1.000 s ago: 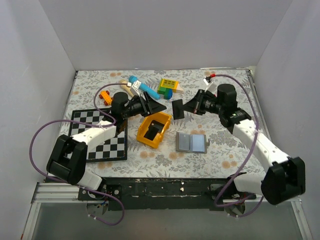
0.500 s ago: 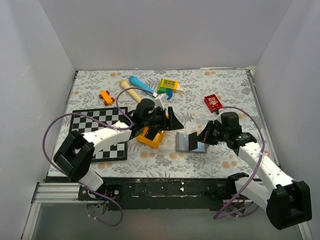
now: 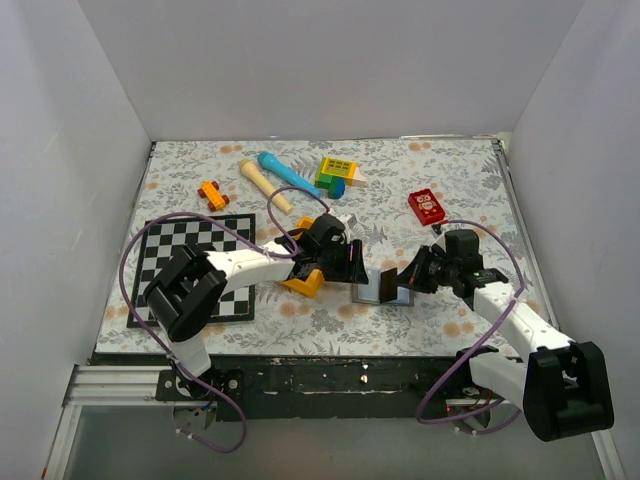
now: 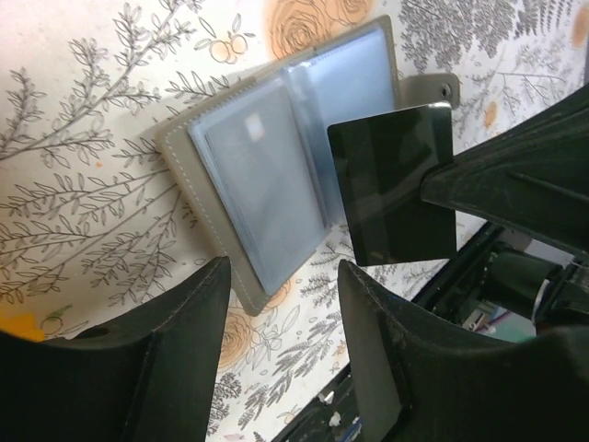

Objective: Put the credit cards into the card holder
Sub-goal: Insert the credit card into the card holder.

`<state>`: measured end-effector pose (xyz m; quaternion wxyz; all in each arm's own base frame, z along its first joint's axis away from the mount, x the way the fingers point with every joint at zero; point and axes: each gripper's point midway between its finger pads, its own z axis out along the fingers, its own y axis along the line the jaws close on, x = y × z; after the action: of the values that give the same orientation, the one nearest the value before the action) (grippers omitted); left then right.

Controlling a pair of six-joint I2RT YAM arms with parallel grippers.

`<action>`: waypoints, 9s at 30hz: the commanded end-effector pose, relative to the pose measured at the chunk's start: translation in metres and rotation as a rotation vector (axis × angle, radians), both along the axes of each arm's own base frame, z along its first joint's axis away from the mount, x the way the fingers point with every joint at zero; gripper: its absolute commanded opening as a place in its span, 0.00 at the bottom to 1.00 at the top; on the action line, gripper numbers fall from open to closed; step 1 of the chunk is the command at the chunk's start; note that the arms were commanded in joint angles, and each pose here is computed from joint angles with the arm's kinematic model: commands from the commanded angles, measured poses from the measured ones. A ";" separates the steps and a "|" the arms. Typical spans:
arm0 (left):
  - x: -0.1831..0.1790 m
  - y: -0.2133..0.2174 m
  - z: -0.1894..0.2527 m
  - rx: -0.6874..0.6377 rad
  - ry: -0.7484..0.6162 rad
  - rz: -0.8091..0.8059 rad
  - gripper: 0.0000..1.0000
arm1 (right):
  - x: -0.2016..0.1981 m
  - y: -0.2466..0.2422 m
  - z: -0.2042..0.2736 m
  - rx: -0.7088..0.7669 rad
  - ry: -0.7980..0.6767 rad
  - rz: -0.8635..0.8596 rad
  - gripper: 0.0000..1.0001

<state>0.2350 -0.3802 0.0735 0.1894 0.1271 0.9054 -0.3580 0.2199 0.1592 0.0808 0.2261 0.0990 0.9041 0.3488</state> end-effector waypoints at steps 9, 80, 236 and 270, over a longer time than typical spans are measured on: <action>0.017 -0.004 -0.012 0.104 -0.022 0.028 0.49 | 0.019 -0.003 -0.001 0.031 -0.066 0.042 0.01; 0.013 -0.007 -0.052 0.157 0.037 -0.004 0.32 | 0.019 -0.003 -0.058 0.056 0.088 -0.022 0.01; -0.006 -0.015 -0.049 0.103 0.053 -0.051 0.00 | 0.009 0.037 -0.059 -0.225 0.110 0.148 0.01; -0.019 0.002 -0.054 0.118 0.097 0.001 0.00 | -0.012 -0.008 -0.041 -0.407 0.130 0.059 0.01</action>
<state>0.2267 -0.3909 0.0193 0.1455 0.1236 0.9257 -0.3266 0.2120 0.1648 0.0360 0.1701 0.0314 0.9660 0.1923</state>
